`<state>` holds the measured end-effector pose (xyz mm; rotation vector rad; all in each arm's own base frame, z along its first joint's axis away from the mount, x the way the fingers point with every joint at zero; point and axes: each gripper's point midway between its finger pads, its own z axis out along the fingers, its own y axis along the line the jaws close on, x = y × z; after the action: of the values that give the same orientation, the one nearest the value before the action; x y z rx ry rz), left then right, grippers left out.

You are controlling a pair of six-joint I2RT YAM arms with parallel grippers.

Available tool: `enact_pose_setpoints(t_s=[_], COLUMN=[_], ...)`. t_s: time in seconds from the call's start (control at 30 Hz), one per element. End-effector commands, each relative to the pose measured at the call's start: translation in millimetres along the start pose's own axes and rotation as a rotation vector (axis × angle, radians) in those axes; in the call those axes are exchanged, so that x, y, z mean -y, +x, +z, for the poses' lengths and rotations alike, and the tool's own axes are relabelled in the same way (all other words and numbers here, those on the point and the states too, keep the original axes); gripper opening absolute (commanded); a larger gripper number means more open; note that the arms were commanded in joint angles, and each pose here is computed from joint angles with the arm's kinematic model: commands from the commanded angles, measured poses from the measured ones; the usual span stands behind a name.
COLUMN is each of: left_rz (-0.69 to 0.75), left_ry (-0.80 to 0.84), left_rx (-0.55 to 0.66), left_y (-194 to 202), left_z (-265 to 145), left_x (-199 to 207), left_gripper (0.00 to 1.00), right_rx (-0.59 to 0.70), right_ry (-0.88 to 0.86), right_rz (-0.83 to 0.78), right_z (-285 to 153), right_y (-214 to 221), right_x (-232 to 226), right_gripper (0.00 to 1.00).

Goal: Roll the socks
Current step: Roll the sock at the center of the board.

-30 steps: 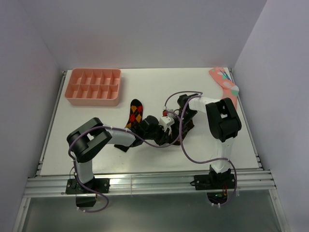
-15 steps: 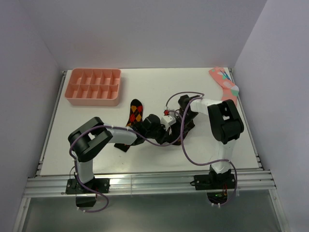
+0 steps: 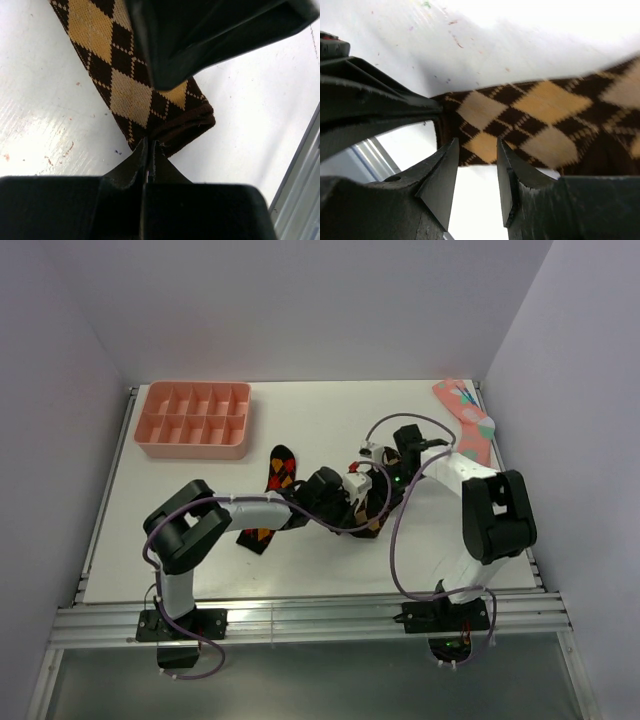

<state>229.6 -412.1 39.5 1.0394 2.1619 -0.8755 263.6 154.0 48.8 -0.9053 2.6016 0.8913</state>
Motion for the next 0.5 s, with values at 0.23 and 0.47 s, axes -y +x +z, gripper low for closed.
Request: enact_pose_setpoints(t_s=[0.23, 0.47], left_rz=[-0.044, -0.055], left_ry=[-0.025, -0.048], left_rx=[-0.159, -0.203], left_y=[-7.3, -2.6], left_z=[2.1, 3.0], left_x=[3.5, 0.5], left_gripper=[0.0, 0.0], right_rx=[0.261, 0.3], right_ry=[0.07, 0.211], right_rz=[-0.105, 0.061], right_z=[-46.1, -58.9], right_y=[-14.7, -23.3], right_x=[13.9, 55.0], right_gripper=[0.44, 0.43])
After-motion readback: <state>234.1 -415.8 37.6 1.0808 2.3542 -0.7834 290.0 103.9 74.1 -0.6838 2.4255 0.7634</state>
